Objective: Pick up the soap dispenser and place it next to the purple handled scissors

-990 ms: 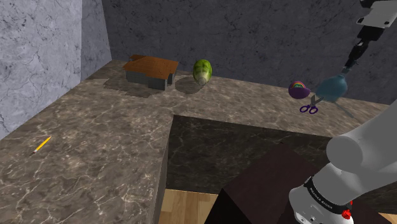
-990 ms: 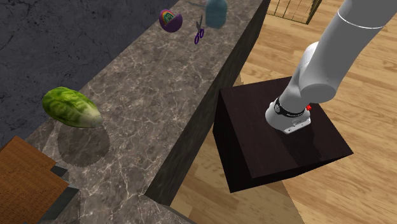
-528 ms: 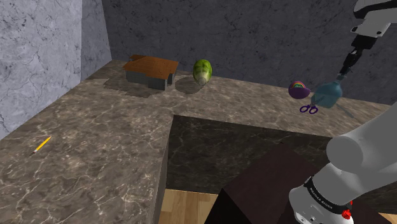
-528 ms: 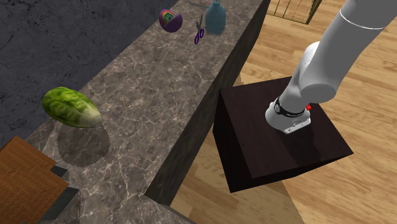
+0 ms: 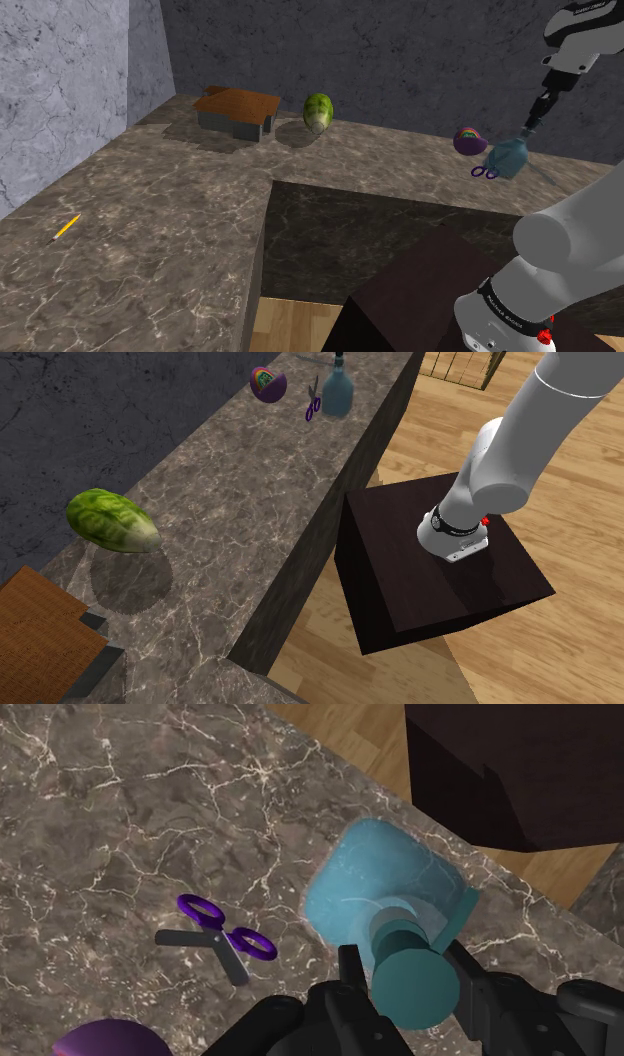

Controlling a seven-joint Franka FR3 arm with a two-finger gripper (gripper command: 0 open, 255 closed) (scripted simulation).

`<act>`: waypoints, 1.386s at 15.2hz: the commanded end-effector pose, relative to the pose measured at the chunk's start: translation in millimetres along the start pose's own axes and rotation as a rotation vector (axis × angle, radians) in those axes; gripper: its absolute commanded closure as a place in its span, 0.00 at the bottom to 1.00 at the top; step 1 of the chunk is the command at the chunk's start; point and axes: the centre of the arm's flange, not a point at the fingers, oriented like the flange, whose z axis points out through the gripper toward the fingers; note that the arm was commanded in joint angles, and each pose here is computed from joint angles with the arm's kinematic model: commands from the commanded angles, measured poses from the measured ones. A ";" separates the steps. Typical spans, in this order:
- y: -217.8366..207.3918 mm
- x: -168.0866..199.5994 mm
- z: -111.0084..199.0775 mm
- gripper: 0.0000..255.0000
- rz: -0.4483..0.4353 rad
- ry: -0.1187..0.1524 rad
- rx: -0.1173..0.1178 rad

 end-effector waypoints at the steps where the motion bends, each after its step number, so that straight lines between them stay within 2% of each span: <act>1: 0.0 -0.5 10.9 1.00 0.000 0.001 -0.001; 18: 2.1 5.3 103.3 1.00 0.000 0.001 -0.001; 21: 2.1 5.3 103.3 1.00 0.000 0.001 -0.001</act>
